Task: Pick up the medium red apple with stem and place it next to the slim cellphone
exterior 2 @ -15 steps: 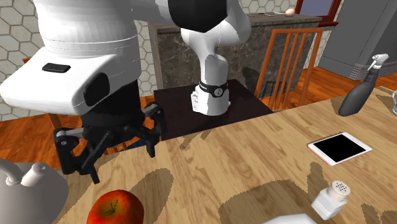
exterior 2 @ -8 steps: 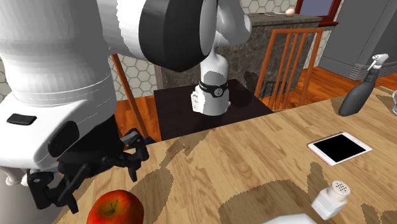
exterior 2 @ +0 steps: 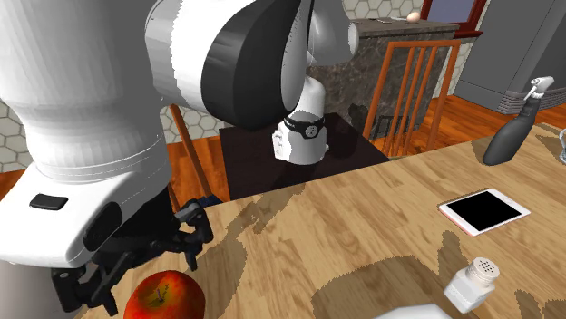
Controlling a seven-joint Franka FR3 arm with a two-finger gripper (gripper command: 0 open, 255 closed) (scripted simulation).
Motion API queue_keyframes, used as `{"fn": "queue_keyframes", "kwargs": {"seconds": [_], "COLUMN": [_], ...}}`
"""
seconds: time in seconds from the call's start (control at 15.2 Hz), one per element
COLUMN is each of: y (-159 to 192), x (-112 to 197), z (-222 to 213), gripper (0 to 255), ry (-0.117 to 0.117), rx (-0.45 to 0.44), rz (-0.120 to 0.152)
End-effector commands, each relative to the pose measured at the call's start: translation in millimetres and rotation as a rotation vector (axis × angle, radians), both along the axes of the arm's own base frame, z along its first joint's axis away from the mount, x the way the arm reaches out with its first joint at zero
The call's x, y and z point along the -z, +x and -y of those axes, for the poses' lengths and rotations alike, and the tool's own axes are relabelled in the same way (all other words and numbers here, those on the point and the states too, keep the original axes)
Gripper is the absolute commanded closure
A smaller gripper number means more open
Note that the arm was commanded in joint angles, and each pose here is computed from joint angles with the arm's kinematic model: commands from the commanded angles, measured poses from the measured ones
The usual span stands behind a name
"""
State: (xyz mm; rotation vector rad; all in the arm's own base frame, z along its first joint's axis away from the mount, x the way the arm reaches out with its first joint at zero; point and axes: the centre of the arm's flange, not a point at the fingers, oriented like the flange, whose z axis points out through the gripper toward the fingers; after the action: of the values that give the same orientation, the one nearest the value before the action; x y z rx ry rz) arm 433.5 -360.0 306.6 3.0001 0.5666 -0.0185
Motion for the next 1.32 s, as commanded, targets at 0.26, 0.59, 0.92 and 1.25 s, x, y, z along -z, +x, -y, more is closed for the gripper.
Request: {"fn": "queue_keyframes", "kwargs": {"seconds": [0.26, 0.59, 0.92, 1.25], "y": [0, 0, 0, 0], "x": [0, 0, -10, -37], "z": [0, 0, 0, 0], "gripper": [255, 255, 255, 255], "ry": [0.000, 0.000, 0.000, 0.000], "rx": [0.000, 0.000, 0.000, 0.000], "rz": [0.000, 0.000, 0.000, 0.000]}}
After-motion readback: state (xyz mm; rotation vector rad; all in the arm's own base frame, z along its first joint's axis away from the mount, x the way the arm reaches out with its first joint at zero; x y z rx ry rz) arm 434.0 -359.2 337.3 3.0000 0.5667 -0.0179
